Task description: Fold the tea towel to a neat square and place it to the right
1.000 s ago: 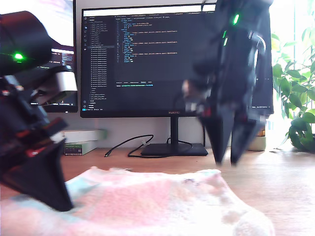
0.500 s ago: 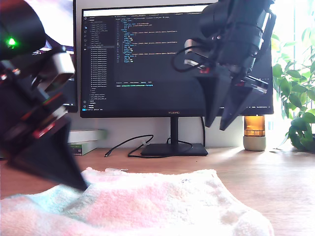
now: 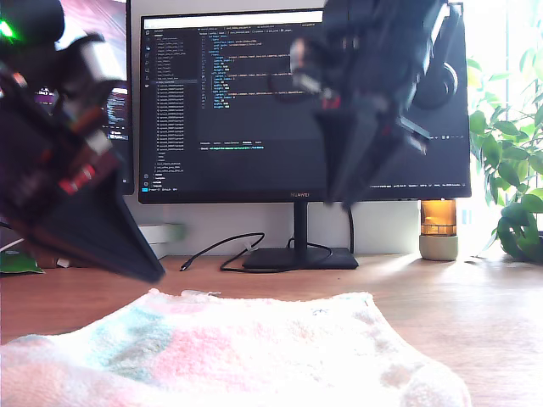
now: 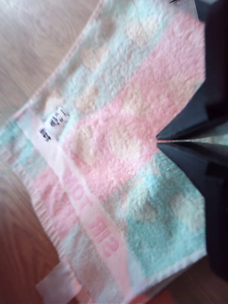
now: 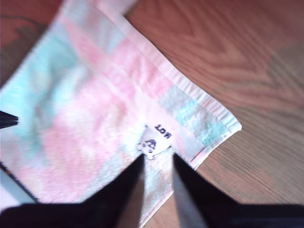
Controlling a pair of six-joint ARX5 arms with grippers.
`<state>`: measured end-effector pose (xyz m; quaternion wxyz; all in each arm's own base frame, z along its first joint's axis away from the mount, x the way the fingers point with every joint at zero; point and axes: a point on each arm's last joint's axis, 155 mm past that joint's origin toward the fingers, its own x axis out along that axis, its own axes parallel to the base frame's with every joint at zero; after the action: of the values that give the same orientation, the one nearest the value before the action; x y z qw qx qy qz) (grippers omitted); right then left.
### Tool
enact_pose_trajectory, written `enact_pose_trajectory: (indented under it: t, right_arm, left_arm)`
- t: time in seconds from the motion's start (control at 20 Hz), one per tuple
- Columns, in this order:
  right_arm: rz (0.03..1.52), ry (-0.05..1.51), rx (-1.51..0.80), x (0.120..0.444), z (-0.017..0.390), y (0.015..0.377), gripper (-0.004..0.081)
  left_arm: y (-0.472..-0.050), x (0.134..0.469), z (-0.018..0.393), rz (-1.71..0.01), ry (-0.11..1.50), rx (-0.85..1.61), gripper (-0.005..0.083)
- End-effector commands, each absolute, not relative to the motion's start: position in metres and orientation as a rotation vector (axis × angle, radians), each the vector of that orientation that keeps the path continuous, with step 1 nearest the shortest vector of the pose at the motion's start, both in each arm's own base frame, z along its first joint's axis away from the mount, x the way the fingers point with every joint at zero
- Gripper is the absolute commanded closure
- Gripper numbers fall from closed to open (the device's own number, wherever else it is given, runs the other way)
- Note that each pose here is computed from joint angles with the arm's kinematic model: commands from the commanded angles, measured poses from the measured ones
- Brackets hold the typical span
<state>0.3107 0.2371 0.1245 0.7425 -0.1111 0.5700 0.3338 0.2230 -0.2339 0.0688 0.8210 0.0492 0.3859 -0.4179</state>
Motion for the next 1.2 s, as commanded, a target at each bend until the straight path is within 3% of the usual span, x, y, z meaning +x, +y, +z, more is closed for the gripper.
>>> enact_pose_trajectory:
  t: [0.0, 0.3, 0.8, 0.95, 1.15]
  right_arm:
    - [0.753, 1.186, -0.24, 0.31, 0.141, 0.24, 0.0783]
    - [0.804, 0.92, -0.246, 0.302, 0.169, 0.245, 0.0783]
    - [0.897, 0.562, -0.233, 0.236, 0.15, 0.23, 0.0783]
    - [0.94, 0.561, -0.238, 0.211, 0.12, 0.229, 0.0783]
    - [0.953, 0.679, -0.156, 0.187, 0.085, 0.235, 0.0783]
  left_arm:
    - [-0.227, 0.22, 0.069, -0.872, 0.812, 0.118, 0.0795]
    - [-0.222, 0.224, 0.099, -0.857, 0.696, 0.14, 0.0795]
    - [-0.215, 0.189, 0.116, -0.929, 0.605, 0.03, 0.0795]
    - [-0.211, 0.179, 0.115, -0.922, 0.618, 0.004, 0.0795]
    - [-0.209, 0.162, 0.094, -0.902, 0.738, 0.007, 0.0795]
